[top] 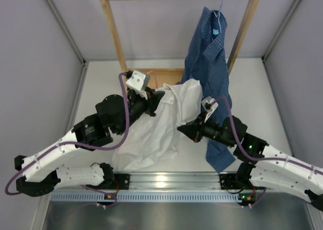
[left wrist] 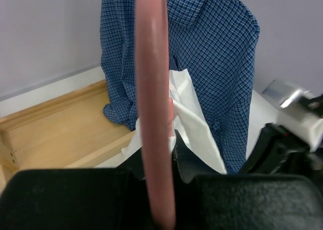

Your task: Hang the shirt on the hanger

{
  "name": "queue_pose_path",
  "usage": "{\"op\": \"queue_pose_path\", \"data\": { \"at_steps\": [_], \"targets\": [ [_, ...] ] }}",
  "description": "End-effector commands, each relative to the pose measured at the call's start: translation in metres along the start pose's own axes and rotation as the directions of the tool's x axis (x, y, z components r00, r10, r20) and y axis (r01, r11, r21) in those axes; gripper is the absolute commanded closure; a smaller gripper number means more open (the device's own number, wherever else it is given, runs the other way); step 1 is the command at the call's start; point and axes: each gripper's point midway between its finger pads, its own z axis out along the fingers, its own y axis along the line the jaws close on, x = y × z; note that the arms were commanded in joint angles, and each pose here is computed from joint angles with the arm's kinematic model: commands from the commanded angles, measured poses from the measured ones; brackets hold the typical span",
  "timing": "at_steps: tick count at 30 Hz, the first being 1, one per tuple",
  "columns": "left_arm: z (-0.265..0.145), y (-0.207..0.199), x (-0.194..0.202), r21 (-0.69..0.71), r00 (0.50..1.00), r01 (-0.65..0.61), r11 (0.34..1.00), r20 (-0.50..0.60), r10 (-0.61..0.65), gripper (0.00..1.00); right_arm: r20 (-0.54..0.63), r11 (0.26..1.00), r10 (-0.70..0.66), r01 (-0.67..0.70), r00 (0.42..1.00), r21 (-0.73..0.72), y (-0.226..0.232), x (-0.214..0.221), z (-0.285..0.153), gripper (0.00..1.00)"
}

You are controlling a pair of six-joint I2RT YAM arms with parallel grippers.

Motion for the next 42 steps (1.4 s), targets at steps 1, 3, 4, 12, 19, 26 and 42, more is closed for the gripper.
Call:
{"op": "queue_pose_path", "data": {
  "at_steps": [1, 3, 4, 12, 19, 26, 42],
  "targets": [
    [-0.007, 0.004, -0.060, 0.021, 0.980, 0.083, 0.996, 0.178, -0.085, 1.00, 0.064, 0.992, 0.078, -0.084, 0.995, 0.096, -0.025, 0.021, 0.012, 1.00],
    [-0.005, -0.002, -0.053, 0.088, 0.984, 0.093, 0.992, 0.141, -0.104, 1.00, 0.045, 0.990, 0.082, -0.086, 0.996, 0.111, -0.034, 0.036, 0.010, 0.95],
    [-0.002, 0.008, -0.046, 0.079, 0.986, 0.105, 0.991, 0.120, -0.113, 1.00, 0.063, 0.991, 0.077, -0.083, 0.995, 0.104, -0.032, 0.032, 0.003, 0.87],
    [-0.003, 0.013, 0.029, 0.337, 0.997, 0.045, 0.941, -0.076, -0.020, 1.00, 0.051, 0.994, -0.015, 0.009, 0.999, 0.108, -0.018, 0.010, -0.081, 0.52],
    [-0.060, -0.061, 0.070, 0.804, 0.987, 0.067, 0.590, -0.139, 0.077, 1.00, -0.015, 0.981, -0.194, 0.194, 0.981, 0.008, 0.016, -0.021, -0.101, 0.49],
    [-0.082, -0.087, 0.075, 0.895, 0.979, 0.117, 0.431, -0.176, 0.100, 1.00, 0.029, 0.905, -0.298, 0.292, 0.954, -0.309, 0.096, -0.070, -0.068, 0.49],
    [-0.083, -0.117, 0.097, 0.925, 0.969, 0.128, 0.358, -0.193, 0.153, 1.00, 0.057, 0.863, -0.275, 0.273, 0.960, -0.426, 0.125, -0.089, -0.011, 0.86]
  ]
}}
